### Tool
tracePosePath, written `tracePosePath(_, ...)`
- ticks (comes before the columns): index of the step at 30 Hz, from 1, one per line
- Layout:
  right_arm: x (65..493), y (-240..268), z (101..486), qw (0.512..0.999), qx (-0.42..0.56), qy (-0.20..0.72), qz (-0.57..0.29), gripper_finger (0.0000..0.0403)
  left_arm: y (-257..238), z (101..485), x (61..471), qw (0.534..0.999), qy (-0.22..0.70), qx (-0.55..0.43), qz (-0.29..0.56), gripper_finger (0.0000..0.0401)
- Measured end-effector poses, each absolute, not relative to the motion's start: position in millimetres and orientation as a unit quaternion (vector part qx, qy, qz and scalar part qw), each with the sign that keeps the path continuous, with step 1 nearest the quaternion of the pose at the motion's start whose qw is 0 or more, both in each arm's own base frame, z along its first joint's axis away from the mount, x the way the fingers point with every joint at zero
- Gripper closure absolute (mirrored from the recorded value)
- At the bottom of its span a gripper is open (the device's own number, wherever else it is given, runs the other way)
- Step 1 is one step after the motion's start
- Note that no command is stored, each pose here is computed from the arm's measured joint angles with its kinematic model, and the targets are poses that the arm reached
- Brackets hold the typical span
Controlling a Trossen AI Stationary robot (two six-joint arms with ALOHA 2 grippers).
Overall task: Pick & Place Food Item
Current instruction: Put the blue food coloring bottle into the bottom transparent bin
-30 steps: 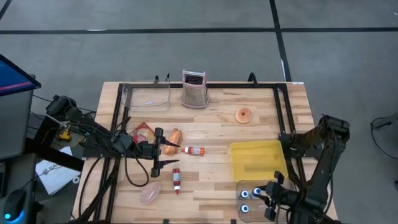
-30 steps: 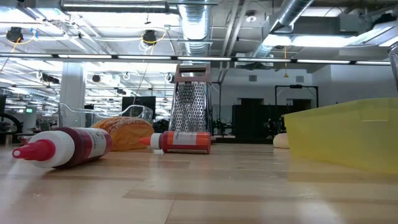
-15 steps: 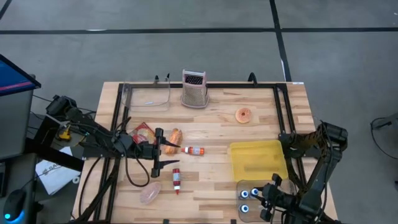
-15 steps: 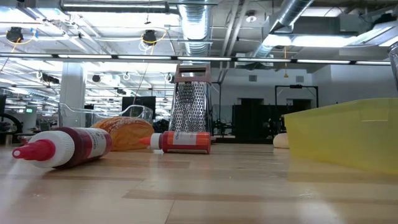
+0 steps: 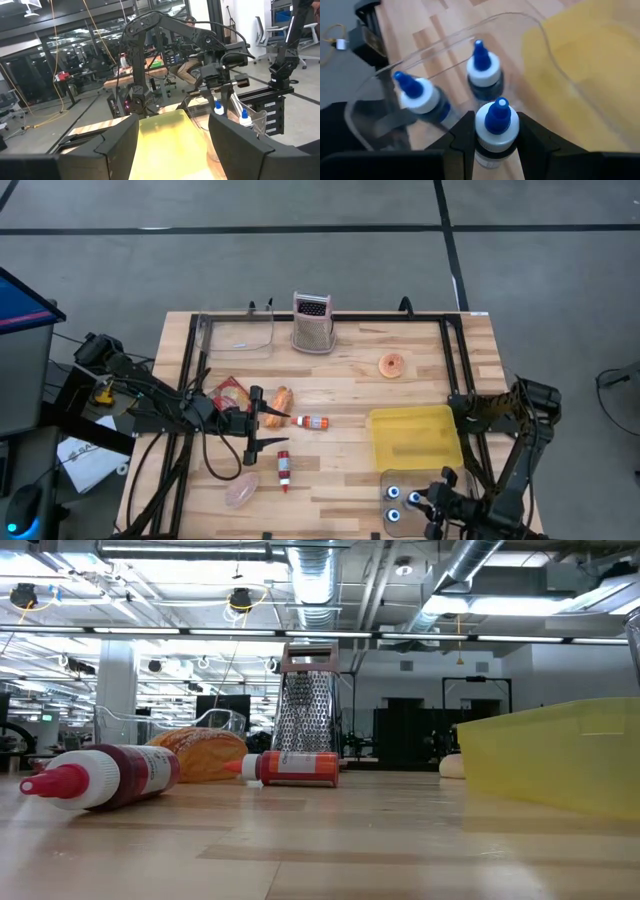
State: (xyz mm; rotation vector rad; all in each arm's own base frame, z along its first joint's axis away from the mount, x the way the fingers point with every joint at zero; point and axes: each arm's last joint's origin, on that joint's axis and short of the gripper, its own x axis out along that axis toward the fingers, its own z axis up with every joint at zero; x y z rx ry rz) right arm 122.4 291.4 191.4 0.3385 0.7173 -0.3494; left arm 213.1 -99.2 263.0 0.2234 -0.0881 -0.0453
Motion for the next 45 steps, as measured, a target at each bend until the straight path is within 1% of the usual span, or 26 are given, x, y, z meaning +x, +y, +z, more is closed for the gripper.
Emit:
tracePosePath(7,126,305,182,0.908,0.182,0.35,-0.139,0.0303,-99,262,213,0.993,-0.041,0.108,-0.022,0.0165)
tracePosePath(16,133,323,168,0.919,0.127,0.342,-0.151,0.0303,-99,262,213,0.993,-0.039,0.107,-0.022,0.0165)
tracePosePath(24,130,331,170,0.917,0.107,0.352,-0.154,0.0303,-99,262,213,0.993,-0.039,0.105,-0.023,0.0165)
tracePosePath(26,129,330,170,0.914,0.114,0.353,-0.163,0.0281,-99,262,213,0.993,-0.039,0.105,-0.023,0.0165)
tracePosePath(29,128,328,170,0.909,0.122,0.358,-0.176,0.0219,-99,262,213,0.993,-0.039,0.105,-0.023,0.0165)
tracePosePath(31,128,327,170,0.908,0.121,0.359,-0.178,0.0185,-99,262,213,0.993,-0.039,0.105,-0.023,0.0165)
tracePosePath(33,128,327,170,0.908,0.122,0.358,-0.177,0.0165,-99,262,213,0.993,-0.039,0.105,-0.023,0.0165)
tracePosePath(36,128,327,168,0.906,0.123,0.363,-0.177,0.0159,-99,262,213,0.993,-0.039,0.105,-0.023,0.0165)
tracePosePath(45,128,332,169,0.915,0.135,0.343,-0.165,0.0176,-100,261,214,0.993,-0.037,0.106,-0.023,0.0165)
